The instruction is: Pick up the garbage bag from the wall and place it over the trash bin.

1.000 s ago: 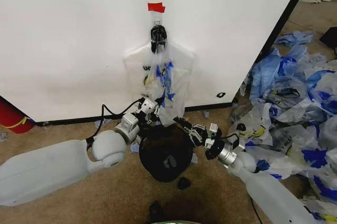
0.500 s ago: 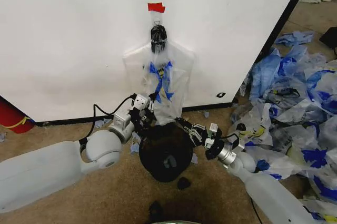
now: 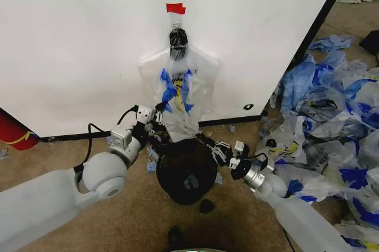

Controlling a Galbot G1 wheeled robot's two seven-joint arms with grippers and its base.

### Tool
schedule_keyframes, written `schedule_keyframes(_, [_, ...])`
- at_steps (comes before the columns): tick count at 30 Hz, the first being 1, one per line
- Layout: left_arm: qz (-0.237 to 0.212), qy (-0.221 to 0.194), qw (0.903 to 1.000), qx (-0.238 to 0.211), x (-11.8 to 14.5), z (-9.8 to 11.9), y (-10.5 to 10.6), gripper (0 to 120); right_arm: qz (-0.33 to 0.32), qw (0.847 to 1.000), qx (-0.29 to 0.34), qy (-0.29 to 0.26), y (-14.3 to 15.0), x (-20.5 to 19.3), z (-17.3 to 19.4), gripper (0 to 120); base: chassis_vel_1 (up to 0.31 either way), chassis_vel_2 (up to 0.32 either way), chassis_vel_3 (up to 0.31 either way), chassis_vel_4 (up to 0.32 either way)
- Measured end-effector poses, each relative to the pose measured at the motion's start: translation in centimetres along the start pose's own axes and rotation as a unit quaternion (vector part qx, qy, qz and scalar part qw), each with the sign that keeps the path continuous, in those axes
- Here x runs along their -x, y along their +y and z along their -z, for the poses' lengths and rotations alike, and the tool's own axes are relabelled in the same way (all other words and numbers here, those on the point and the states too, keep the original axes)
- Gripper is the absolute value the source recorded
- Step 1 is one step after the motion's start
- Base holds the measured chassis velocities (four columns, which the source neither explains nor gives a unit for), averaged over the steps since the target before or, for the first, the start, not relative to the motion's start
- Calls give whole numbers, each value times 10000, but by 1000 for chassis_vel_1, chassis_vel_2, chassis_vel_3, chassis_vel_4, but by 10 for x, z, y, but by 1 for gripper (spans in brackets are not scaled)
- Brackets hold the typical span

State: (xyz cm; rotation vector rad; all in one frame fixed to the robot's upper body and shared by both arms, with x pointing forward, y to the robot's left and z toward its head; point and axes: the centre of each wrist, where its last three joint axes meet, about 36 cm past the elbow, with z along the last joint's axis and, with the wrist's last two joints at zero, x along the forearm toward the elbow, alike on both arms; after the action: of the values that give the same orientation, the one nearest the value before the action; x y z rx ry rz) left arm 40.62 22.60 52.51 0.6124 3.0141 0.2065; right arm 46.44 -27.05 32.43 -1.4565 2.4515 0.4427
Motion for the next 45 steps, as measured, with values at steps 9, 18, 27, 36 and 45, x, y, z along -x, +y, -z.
schedule_keyframes(9, [52, -90, 9999, -79, 3, 6, 4, 0, -165, 9990, -396, 79, -9, -27, 50, 48, 0, 0, 0, 0])
schedule_keyframes(18, [99, -94, 9997, -189, 1, 10, 3, 0, 153, 9972, -646, -343, -9, 24, 115, 81, 0, 0, 0, 0])
schedule_keyframes(27, [257, -87, 9990, -361, -3, 6, 5, 0, 562, 9959, -677, -214, -34, 96, 107, 100, 0, 0, 0, 0])
schedule_keyframes(36, [315, -46, 9985, -446, -6, 1, 5, 0, 787, 9950, -580, -198, -34, 144, 80, 89, 0, 0, 0, 0])
schedule_keyframes(45, [329, -62, 9984, -457, -3, 0, 5, 0, 955, 9948, -343, -121, -38, 164, 64, 92, 0, 0, 0, 0])
